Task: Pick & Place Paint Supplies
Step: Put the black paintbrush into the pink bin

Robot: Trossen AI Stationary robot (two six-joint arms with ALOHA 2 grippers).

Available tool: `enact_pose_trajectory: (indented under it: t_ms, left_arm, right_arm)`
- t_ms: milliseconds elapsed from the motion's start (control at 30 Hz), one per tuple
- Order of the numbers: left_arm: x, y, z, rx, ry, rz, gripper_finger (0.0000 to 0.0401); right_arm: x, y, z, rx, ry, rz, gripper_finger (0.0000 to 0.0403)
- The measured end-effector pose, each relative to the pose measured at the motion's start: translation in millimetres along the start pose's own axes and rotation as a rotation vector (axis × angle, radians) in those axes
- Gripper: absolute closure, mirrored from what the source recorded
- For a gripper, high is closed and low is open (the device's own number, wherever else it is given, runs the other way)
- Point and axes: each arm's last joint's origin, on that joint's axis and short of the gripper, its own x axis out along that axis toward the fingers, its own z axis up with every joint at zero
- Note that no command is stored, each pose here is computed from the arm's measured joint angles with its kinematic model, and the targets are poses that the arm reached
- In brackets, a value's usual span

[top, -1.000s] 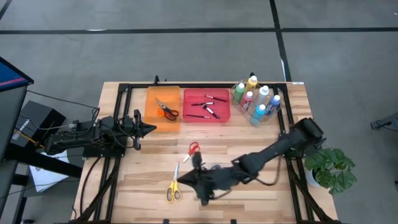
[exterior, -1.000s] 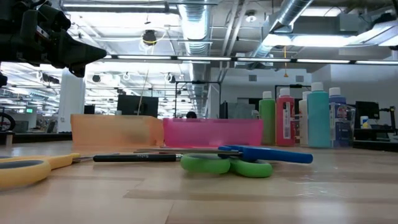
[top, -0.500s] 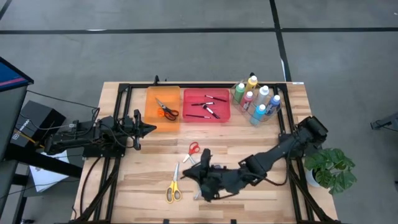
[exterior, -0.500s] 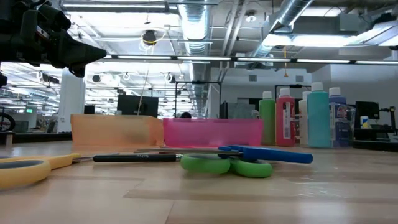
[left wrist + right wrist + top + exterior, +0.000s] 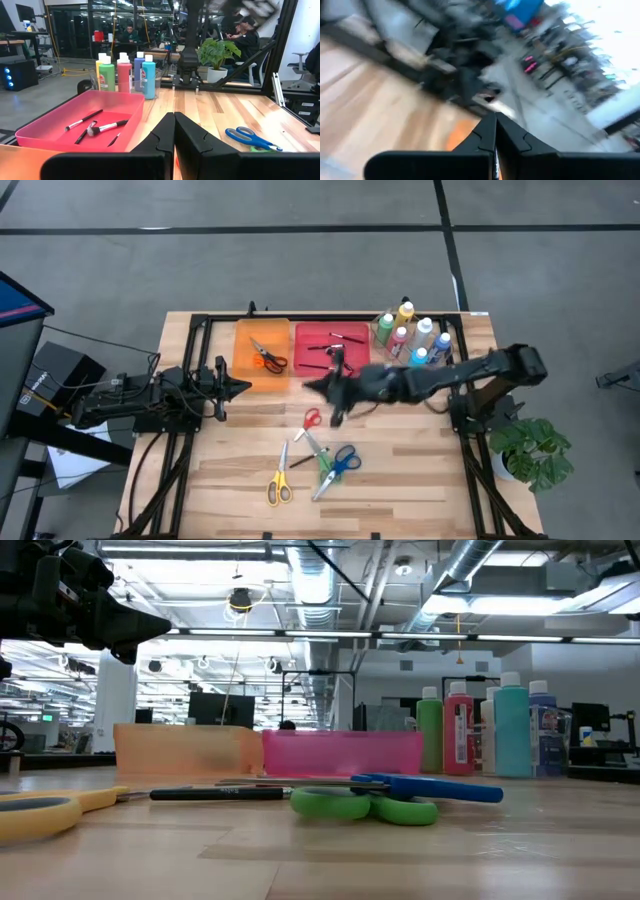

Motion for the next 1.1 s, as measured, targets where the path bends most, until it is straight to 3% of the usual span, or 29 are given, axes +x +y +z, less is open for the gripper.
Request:
enact_pose_trajectory:
  t_ms: [267,367,567,800,1100]
  left_arm:
    - [0.0,0.0,0.0,0.000,0.000,0.000,0.0399]
    - [0.0,0.0,0.0,0.000,0.000,0.000,0.0399]
    - [0.0,0.0,0.0,0.000,0.000,0.000,0.0399]
    - [0.0,0.0,0.0,0.000,0.000,0.000,0.0399]
    - [0.0,0.0,0.0,0.000,0.000,0.000,0.0399]
  right_arm:
    - [-23.4,-25.6,-98.0,0.191,-0.280,-0.153,0.0403]
    - [-26.0,-32.8,-120.9,0.219,-0.371,-0.211,0.0403]
    - [-12.9,-50.1,-150.8,0.263,-0.388,-0.211,0.0403]
    - [10.5,-61.2,-181.3,0.292,-0.312,-0.168,0.0403]
    - [30.9,-68.6,-229.2,0.390,-0.007,-0.152,0.0403]
